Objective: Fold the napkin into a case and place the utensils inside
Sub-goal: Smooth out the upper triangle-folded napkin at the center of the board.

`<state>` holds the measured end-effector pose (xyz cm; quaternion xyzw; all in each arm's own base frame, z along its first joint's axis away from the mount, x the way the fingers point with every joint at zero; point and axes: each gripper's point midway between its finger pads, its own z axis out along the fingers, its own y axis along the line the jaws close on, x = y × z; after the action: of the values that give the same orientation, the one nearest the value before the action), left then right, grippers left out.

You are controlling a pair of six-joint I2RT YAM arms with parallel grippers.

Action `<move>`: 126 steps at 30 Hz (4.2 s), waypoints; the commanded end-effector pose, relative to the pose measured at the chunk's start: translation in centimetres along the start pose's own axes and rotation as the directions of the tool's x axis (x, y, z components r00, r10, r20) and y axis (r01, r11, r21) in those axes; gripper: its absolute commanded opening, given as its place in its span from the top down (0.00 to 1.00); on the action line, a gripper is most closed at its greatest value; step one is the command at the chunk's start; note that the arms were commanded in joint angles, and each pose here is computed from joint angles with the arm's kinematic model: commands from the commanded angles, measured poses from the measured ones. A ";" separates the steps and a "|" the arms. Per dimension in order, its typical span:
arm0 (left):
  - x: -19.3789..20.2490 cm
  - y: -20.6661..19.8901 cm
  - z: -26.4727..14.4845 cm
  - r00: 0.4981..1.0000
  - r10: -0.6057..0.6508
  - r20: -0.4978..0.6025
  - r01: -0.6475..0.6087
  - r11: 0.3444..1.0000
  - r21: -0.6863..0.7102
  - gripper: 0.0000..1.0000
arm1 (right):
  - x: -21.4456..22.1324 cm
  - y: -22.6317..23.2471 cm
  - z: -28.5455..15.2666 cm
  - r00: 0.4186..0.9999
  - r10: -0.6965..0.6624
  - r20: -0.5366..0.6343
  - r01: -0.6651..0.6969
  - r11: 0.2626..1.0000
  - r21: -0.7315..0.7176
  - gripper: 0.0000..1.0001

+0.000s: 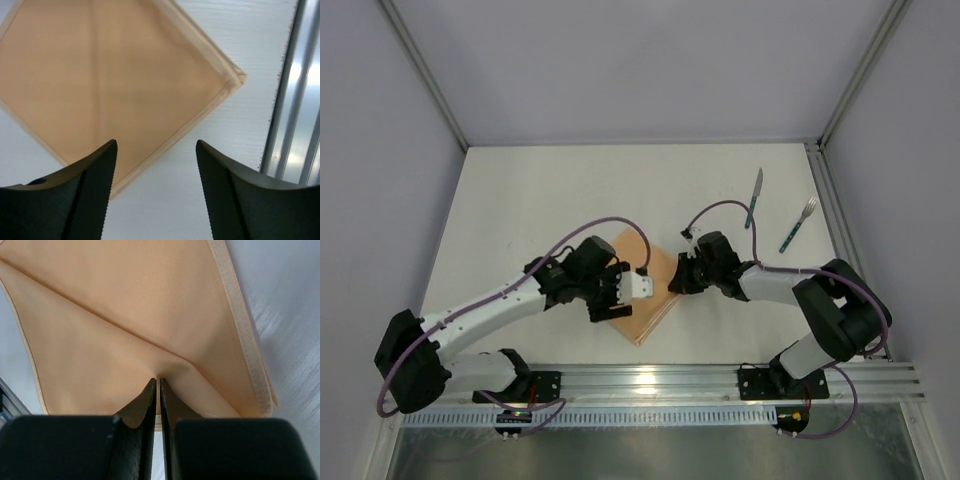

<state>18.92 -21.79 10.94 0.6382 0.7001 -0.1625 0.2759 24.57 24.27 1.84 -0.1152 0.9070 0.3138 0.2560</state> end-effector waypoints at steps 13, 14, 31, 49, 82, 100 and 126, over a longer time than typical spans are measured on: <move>-1.5 -9.1 7.4 0.918 0.396 -0.024 -0.396 0.918 0.025 0.20 | -0.7 -1.2 1.0 0.999 0.033 0.040 -0.035 0.998 0.052 0.90; -1.5 -9.1 7.7 0.919 0.395 -0.020 -0.394 0.919 0.022 0.21 | -0.7 -1.2 0.9 0.999 0.032 0.039 -0.034 0.998 0.053 0.90; 0.4 -10.8 10.2 0.930 0.353 -0.102 -0.336 0.930 0.151 0.59 | -1.7 -0.7 0.4 0.998 0.003 0.065 -0.006 0.999 0.046 0.90; 1.3 -10.6 10.1 0.920 0.371 -0.129 -0.352 0.924 0.150 0.99 | -7.1 0.6 -6.0 0.987 -0.108 0.122 0.085 0.980 0.180 0.57; 1.7 -10.1 9.3 0.924 0.363 -0.119 -0.347 0.927 0.141 1.00 | -1.0 -5.2 -1.2 0.997 0.079 -0.008 -0.077 0.985 0.154 0.42; 3.1 -10.0 8.8 0.924 0.361 -0.126 -0.339 0.925 0.170 1.00 | -4.0 -2.4 -7.0 0.989 0.039 0.142 -0.058 0.990 0.128 0.41; 3.2 -9.9 8.8 0.925 0.356 -0.130 -0.333 0.928 0.170 1.00 | -3.2 -4.0 -2.7 0.981 0.134 0.138 -0.147 0.985 0.086 0.67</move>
<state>11.42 -27.05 1.55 0.7757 0.5797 -0.1069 0.2255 26.27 19.29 2.63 -0.0272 0.9180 0.2840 0.2754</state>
